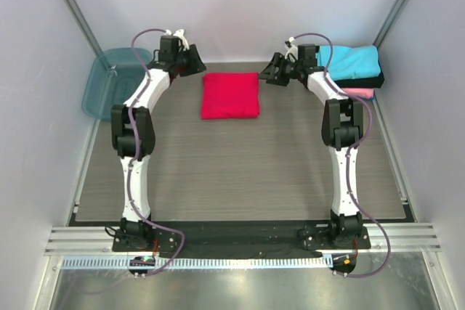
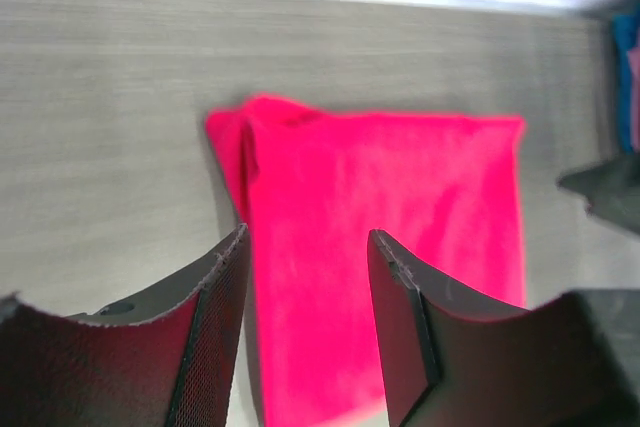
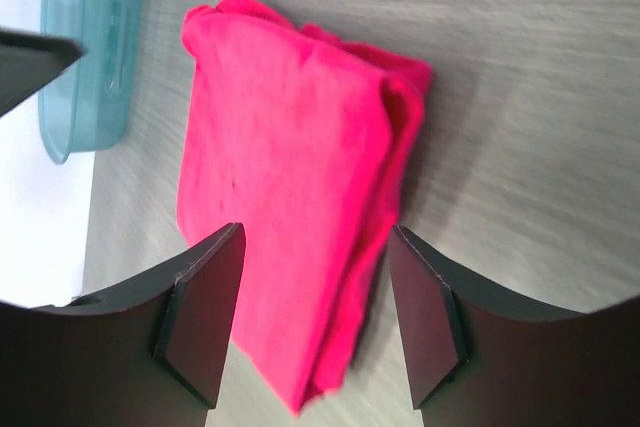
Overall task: Fold and stack the t-shirts
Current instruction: Neatly place the folded tshirt to the corner, then reset both grippers
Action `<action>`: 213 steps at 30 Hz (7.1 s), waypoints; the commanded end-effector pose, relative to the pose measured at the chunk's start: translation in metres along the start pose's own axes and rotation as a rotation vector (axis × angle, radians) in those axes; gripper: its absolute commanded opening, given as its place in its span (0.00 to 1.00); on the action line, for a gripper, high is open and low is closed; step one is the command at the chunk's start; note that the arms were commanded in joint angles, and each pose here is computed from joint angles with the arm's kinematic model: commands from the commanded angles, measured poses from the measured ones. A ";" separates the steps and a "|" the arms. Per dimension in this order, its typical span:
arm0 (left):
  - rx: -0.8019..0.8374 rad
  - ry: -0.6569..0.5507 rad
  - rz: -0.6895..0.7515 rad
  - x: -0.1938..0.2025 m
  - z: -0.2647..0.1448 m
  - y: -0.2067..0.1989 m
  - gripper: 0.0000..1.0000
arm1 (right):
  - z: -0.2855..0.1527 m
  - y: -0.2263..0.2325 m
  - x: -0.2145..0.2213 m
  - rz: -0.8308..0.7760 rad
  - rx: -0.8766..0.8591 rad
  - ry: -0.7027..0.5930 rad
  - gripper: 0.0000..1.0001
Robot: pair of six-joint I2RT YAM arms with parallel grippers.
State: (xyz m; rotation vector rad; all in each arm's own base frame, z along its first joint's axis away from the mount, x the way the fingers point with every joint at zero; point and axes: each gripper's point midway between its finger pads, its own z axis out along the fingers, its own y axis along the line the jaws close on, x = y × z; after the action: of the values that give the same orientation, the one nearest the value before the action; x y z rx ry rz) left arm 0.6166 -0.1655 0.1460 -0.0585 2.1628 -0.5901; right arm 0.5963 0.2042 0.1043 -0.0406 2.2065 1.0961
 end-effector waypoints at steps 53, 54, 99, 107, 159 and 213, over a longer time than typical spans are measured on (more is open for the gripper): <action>0.502 0.415 -0.102 0.118 -0.040 -0.079 0.42 | 0.071 0.015 0.108 0.217 -0.254 0.237 0.01; 0.502 0.402 -0.095 0.111 -0.044 -0.078 0.42 | 0.068 0.015 0.100 0.175 -0.258 0.221 0.01; 0.481 0.314 0.115 0.085 -0.042 -0.081 0.43 | -0.245 0.055 -0.187 -0.943 0.586 -0.232 0.01; 0.505 0.331 0.142 0.096 -0.040 -0.101 0.43 | -0.291 0.038 -0.211 -0.938 0.681 -0.296 0.01; 0.480 0.398 0.242 0.127 -0.055 -0.115 0.44 | -0.396 -0.071 -0.311 -0.860 1.345 -0.726 0.56; 0.343 0.365 0.386 0.115 -0.061 -0.099 0.49 | -0.334 -0.216 -0.185 -0.414 0.952 -0.363 0.83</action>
State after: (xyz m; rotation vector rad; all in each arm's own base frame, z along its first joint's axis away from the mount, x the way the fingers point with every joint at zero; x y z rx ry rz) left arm 0.4822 -0.2574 0.1232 0.6657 2.3244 -0.7831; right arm 0.6248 -0.2182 0.1531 0.1393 2.1138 -0.1392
